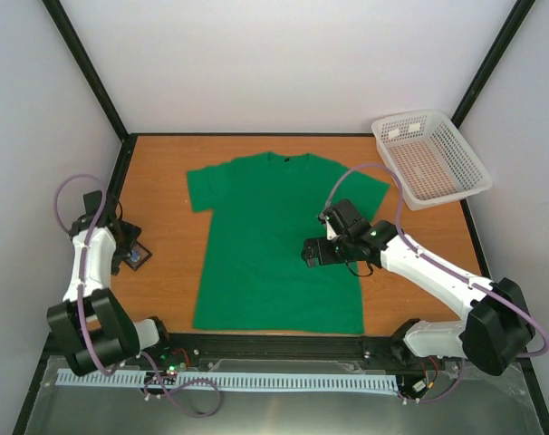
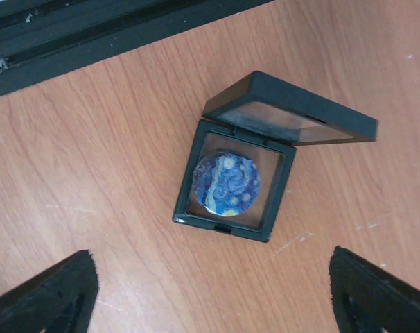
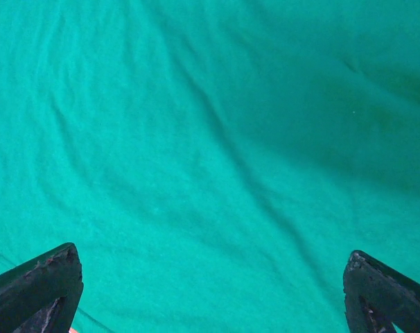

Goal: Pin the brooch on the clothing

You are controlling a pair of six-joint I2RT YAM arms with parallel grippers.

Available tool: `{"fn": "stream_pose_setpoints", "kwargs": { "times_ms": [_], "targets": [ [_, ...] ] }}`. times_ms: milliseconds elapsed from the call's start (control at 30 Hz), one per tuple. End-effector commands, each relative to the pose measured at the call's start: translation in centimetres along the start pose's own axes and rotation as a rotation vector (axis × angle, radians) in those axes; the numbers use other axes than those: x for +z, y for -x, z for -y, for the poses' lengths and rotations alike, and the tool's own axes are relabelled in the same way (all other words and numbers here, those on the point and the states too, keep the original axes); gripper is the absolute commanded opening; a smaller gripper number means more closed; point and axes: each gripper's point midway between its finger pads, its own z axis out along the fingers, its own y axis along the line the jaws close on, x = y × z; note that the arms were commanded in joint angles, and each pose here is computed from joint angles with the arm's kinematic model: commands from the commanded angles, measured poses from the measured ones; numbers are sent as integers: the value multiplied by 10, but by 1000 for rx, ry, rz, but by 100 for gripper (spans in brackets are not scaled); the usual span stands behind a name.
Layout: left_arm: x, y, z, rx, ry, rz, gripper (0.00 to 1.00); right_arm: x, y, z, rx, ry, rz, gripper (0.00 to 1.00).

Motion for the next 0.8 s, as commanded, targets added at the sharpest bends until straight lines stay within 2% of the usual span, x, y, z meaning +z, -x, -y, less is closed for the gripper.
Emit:
{"fn": "stream_pose_setpoints", "kwargs": {
  "times_ms": [0,133,333,433,767],
  "targets": [
    [-10,11,12,-19,-124,89,87,-8,-2,-3,-12,30,-7,100],
    [4,7,18,0,-141,52,78,-8,-8,-1,0,24,-30,100],
    [26,4,20,28,-141,1,74,-15,-11,4,16,-5,-30,100],
    [36,-1,18,40,-128,-22,68,-16,-13,5,30,-6,-30,100],
    [53,3,17,49,-153,-5,70,-12,-24,9,59,-9,-50,100]
  ]
}}
